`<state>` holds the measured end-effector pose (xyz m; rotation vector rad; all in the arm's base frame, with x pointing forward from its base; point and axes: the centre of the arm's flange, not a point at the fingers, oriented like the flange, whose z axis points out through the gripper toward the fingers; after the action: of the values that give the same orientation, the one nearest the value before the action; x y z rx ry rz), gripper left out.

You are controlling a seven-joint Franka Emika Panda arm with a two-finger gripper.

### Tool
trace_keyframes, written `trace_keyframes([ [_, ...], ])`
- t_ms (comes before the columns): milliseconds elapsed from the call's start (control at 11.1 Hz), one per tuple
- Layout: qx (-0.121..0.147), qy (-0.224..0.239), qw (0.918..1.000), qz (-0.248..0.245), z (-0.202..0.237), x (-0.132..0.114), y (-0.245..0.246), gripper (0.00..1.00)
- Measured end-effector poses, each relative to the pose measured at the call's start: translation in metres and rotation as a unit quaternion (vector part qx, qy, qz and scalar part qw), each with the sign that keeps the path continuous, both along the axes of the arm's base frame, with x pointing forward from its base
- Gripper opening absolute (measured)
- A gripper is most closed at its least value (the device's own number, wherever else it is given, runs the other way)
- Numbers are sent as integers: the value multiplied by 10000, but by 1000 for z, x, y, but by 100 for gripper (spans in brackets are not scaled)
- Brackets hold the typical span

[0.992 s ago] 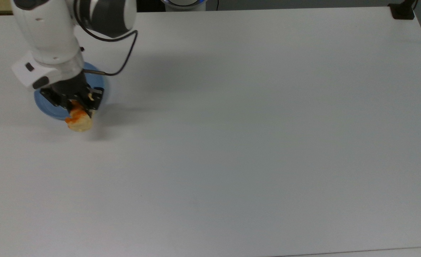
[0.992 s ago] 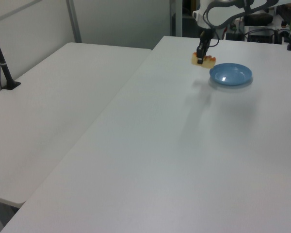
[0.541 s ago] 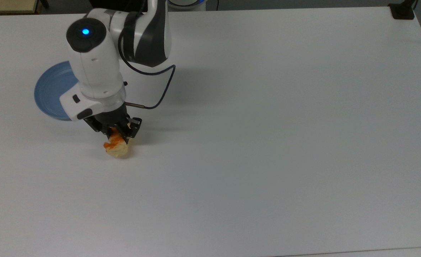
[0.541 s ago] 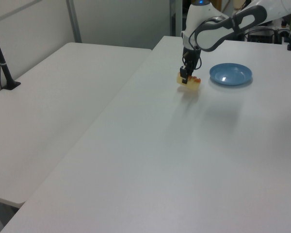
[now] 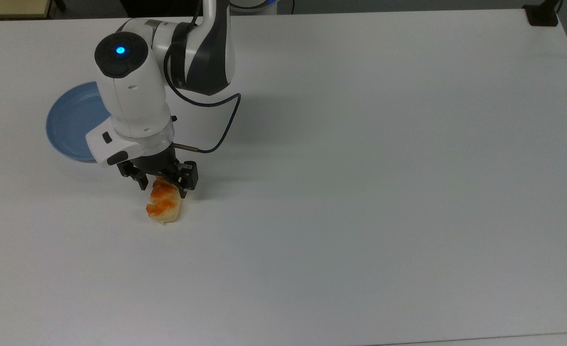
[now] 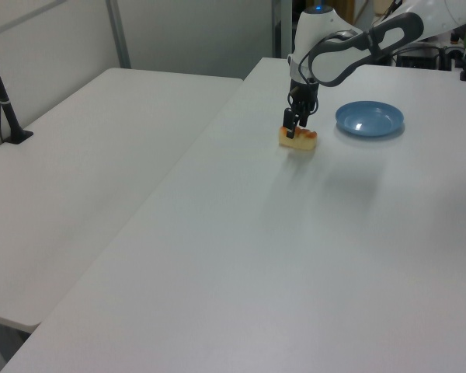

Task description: Put the bread on the table

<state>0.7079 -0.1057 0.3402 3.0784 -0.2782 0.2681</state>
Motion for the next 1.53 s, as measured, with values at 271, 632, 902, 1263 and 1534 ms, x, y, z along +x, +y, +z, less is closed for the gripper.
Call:
trace_keyframes([
  [271, 44, -212, 9990, -383, 24, 3, -2, 100],
  [632, 87, 280, 9966, -764, 138, -45, -32, 100],
  [902, 121, 644, 9946, -800, 261, -127, -27, 100],
  [1263, 100, 662, 9973, -305, 317, -178, -6, 100],
  [1534, 19, 728, 9959, 536, 304, -169, 9, 100],
])
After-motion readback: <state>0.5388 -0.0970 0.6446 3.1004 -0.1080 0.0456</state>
